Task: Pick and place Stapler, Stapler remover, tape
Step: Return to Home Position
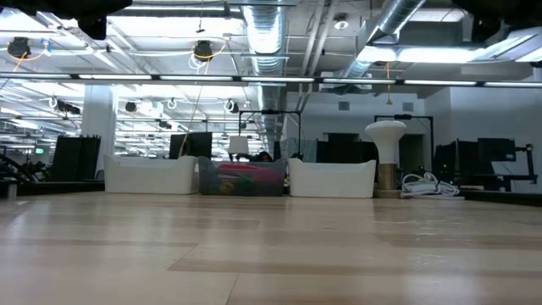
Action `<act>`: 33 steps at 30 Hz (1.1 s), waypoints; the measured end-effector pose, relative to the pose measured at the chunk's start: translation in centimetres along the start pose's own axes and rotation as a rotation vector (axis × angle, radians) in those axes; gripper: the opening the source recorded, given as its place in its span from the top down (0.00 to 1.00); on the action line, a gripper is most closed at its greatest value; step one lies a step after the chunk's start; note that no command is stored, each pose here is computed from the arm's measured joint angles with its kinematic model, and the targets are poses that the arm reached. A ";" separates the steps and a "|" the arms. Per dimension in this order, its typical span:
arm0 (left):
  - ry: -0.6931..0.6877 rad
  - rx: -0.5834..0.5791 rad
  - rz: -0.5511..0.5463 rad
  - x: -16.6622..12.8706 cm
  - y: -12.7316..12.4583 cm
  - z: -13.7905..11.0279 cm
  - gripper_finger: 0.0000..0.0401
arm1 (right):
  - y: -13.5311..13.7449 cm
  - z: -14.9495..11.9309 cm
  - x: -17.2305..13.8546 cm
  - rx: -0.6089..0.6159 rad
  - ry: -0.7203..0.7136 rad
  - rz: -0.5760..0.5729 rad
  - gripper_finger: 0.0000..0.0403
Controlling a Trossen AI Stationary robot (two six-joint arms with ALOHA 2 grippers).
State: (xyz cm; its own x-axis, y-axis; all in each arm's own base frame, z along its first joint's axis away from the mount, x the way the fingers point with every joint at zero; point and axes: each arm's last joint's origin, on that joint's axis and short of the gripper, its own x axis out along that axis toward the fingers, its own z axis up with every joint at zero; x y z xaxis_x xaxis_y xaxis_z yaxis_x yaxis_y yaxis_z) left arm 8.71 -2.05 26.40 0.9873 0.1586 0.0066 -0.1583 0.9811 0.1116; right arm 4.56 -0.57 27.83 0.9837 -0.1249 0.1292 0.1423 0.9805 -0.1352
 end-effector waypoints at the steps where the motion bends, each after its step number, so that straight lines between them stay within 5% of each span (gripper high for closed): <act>1: -0.001 -0.001 0.001 0.0 0.0 0.0 1.00 | 0.0 -0.2 0.1 0.000 0.001 0.000 1.00; 18: -0.002 -0.002 0.001 0.0 0.0 0.0 1.00 | 0.7 -6.7 3.0 0.034 0.013 -0.098 1.00; 33: -0.001 -0.002 0.001 0.0 0.0 0.0 1.00 | 0.8 -8.6 3.3 0.079 0.062 -0.151 1.00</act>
State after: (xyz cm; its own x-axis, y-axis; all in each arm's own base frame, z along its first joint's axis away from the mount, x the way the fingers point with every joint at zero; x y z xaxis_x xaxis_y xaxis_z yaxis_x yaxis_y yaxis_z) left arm 8.71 -2.04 26.41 0.9872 0.1596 0.0082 -0.1595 0.9811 0.1100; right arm 8.86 -1.54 19.67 0.9571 -0.2782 0.0815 0.2821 0.9585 -0.0405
